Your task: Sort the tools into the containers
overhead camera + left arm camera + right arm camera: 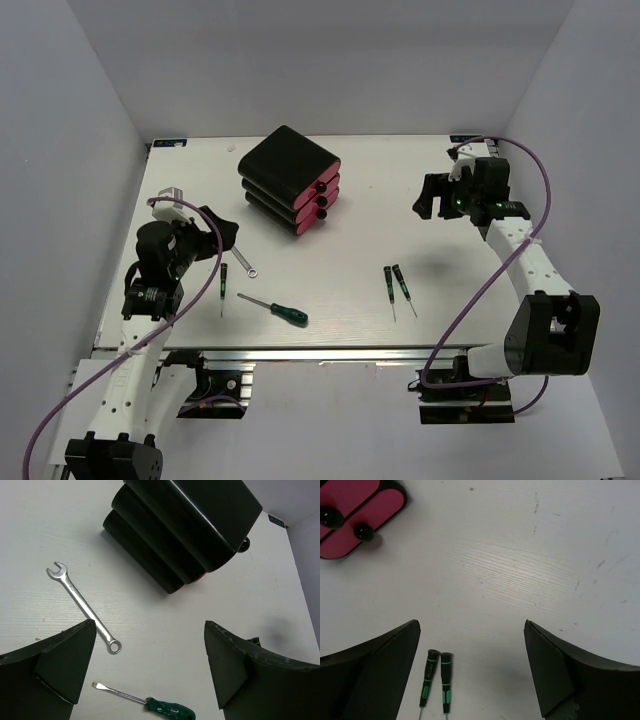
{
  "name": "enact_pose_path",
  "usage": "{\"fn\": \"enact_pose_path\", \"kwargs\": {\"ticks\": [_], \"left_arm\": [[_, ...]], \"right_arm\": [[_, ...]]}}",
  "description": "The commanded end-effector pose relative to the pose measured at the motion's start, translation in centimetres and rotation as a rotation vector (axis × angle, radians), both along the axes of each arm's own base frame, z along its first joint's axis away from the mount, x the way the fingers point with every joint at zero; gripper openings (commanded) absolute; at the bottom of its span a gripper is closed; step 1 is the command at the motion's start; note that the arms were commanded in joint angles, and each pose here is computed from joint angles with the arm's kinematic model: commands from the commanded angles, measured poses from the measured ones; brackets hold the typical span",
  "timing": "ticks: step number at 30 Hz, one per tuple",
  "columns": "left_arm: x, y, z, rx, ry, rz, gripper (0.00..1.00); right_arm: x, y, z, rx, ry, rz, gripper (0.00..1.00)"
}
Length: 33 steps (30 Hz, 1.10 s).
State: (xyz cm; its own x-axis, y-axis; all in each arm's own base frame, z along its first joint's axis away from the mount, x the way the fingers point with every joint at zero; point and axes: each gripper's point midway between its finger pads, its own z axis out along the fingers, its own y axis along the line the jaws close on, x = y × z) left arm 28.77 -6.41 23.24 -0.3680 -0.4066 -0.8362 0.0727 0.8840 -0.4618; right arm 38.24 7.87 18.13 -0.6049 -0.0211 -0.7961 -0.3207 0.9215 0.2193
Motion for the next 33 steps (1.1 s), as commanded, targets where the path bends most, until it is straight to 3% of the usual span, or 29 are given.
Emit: {"fn": "enact_pose_path", "kwargs": {"ticks": [1, 4, 8, 11, 14, 15, 17, 18, 20, 22, 33], "left_arm": [[-0.4, -0.5, 0.6, -0.017, -0.014, -0.028, 0.98], [-0.3, -0.6, 0.3, -0.027, -0.001, -0.030, 0.98], [-0.3, -0.6, -0.6, -0.032, 0.036, -0.021, 0.98], [-0.3, -0.6, -0.9, -0.041, 0.047, -0.016, 0.95], [-0.3, -0.5, -0.9, -0.050, 0.051, -0.005, 0.88], [-0.3, -0.5, -1.1, -0.054, 0.056, -0.005, 0.87], [-0.5, -0.7, -1.3, -0.067, 0.064, -0.005, 0.85], [-0.5, -0.7, -1.3, -0.072, 0.065, -0.005, 0.85], [-0.6, -0.8, -1.4, -0.076, 0.071, -0.008, 0.86], [-0.6, -0.8, -1.5, -0.078, 0.079, -0.009, 0.87], [-1.1, -0.6, -1.8, -0.098, 0.094, 0.014, 0.89]], "right_arm": [[-0.8, 2.8, 2.3, -0.004, -0.122, 0.278, 0.89], [-2.9, 5.5, 2.5, -0.037, -0.235, 0.589, 0.89], [-2.9, 8.3, 1.5, -0.125, -0.258, 0.683, 0.89], [-3.5, 10.9, 2.3, 0.004, -0.256, 0.718, 0.87], [-1.5, 13.2, 2.9, 0.129, -0.176, 0.606, 0.23], [-0.8, 14.1, 3.9, 0.159, -0.175, 0.587, 0.14], [0.3, 15.5, 3.5, 0.215, -0.136, 0.557, 0.26], [0.0, 16.9, 3.9, 0.263, -0.098, 0.540, 0.48], [0.3, 18.5, 3.3, 0.292, -0.065, 0.536, 0.74], [0.2, 20.8, 3.1, 0.340, -0.014, 0.545, 0.89], [5.0, 25.6, 2.0, 0.351, -0.020, 0.534, 0.87]]}}
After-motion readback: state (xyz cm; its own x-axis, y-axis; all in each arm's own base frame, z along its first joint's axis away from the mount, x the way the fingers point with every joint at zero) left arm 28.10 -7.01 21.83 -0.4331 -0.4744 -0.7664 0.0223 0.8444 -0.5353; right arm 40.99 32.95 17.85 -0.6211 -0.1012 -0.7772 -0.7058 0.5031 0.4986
